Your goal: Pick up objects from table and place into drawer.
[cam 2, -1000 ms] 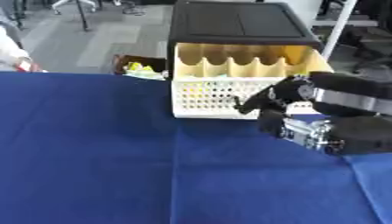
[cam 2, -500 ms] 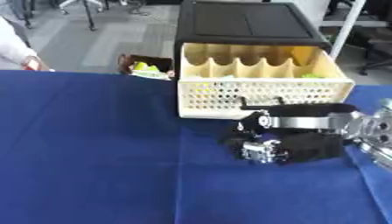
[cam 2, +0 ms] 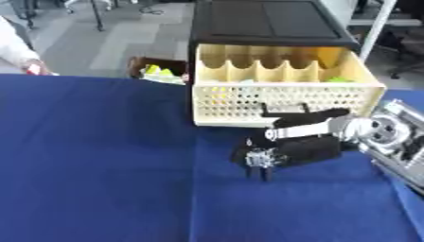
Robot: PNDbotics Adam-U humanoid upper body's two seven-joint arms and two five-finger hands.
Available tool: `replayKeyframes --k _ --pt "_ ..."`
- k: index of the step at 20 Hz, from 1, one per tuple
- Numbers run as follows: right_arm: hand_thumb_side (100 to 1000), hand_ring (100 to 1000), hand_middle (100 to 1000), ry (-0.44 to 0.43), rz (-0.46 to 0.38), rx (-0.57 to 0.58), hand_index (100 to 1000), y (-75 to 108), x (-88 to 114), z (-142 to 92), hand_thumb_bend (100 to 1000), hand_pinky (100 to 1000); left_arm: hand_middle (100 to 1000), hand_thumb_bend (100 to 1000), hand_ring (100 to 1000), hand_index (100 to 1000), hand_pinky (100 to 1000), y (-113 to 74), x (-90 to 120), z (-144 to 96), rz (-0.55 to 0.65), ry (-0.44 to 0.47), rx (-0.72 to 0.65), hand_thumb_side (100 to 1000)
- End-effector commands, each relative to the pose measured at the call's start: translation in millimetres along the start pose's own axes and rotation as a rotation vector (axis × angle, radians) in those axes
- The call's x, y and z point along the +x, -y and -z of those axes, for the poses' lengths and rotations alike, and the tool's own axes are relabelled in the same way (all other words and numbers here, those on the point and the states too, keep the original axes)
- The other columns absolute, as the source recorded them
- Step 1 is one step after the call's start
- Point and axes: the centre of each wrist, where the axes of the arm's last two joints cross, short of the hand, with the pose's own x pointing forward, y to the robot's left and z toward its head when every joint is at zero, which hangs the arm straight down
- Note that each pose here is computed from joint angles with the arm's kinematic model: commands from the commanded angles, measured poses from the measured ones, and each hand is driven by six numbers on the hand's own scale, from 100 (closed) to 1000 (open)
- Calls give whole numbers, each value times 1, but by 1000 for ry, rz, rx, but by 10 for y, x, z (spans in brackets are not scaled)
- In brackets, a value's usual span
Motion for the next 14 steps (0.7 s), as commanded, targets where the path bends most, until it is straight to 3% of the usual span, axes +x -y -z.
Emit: replayKeyframes --k 1,14 --pt "1000 736 703 -51 -12 -6 918 145 -93 -69 100 880 489 100 491 751 291 -22 85 14 35 15 -7 768" --pt "1000 733 705 -123 -35 -45 912 349 -443 24 100 870 488 100 492 752 289 -8 45 -43 45 -13 3 777"
